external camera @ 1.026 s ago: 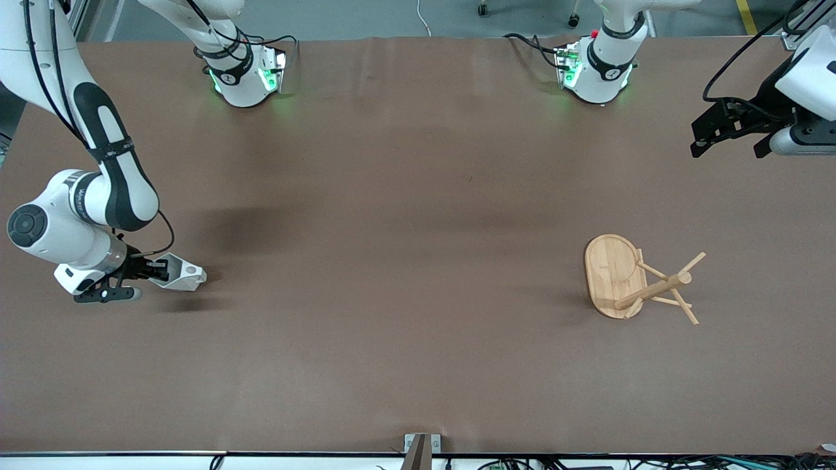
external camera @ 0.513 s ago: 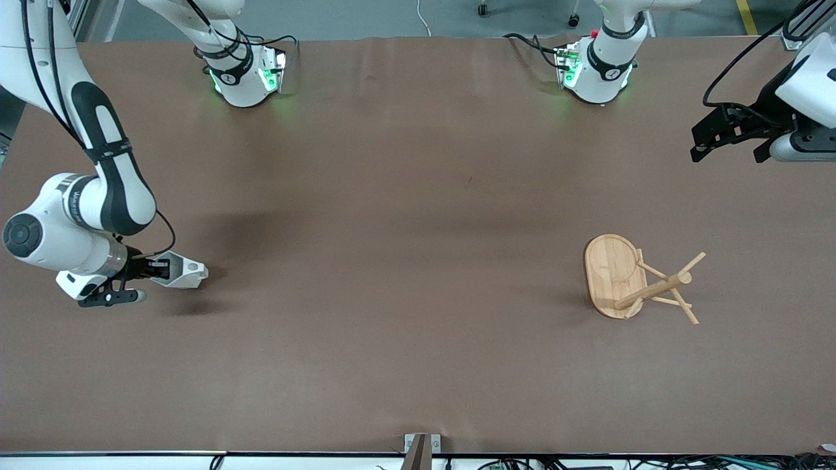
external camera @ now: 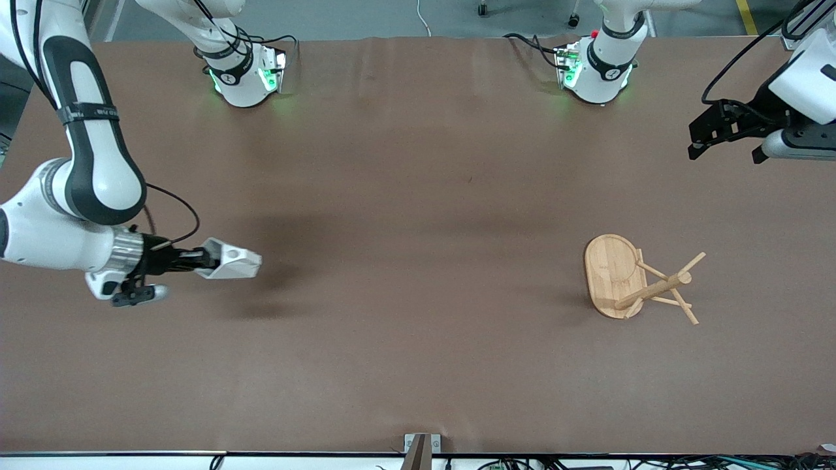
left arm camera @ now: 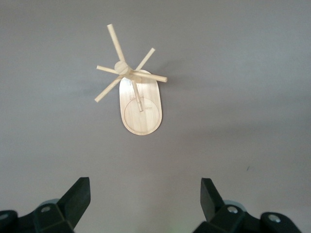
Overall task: Hang cup on rack
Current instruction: 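Lift the cup with the right gripper while the left gripper approaches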
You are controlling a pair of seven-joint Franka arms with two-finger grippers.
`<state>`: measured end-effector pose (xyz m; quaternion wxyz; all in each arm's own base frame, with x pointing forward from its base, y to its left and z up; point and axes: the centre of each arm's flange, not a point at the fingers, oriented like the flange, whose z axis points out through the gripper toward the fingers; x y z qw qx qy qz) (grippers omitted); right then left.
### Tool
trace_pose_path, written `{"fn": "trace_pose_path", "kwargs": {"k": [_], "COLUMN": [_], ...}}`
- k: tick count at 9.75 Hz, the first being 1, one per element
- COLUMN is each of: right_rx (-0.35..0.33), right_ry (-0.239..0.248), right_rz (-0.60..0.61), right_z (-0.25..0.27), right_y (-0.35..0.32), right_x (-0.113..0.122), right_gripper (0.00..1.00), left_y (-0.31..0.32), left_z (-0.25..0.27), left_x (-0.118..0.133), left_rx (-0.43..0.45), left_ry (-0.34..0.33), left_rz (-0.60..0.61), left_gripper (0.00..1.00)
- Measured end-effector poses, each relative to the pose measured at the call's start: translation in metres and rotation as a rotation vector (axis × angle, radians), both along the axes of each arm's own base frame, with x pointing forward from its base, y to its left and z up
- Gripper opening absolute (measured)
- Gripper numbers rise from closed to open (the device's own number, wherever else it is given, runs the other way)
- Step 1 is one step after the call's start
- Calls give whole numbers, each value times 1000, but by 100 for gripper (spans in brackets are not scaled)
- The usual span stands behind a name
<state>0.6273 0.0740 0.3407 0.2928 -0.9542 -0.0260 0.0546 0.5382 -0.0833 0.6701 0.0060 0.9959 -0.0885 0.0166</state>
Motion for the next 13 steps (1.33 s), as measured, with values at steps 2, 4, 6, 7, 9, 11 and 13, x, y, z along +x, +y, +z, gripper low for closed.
{"fn": "trace_pose_path", "kwargs": {"k": [2, 4, 6, 7, 9, 11, 13], "right_rx": [144, 283, 415, 451, 501, 532, 566], "right_ry": [80, 144, 207, 228, 282, 330, 355], "right_rz": [-16, -34, -69, -66, -56, -51, -73], "right_z": [-1, 5, 10, 13, 11, 5, 3], "right_y": [105, 188, 234, 254, 289, 315, 323], "right_x": [-20, -44, -62, -71, -94, -115, -119], "right_gripper": [4, 4, 4, 4, 4, 4, 4], "left_y": [-12, -38, -71, -93, -142, -165, -177], "left_z": [-1, -7, -27, -40, -70, -95, -116], "left_x": [-2, -6, -13, -20, -42, -55, -56], "left_rx": [4, -8, -65, -74, -103, -227, -313], "left_ry": [2, 15, 63, 96, 168, 216, 247], "left_rz": [-172, -395, -589, -673, -822, -956, -1024], "left_gripper": [100, 100, 100, 100, 97, 97, 97]}}
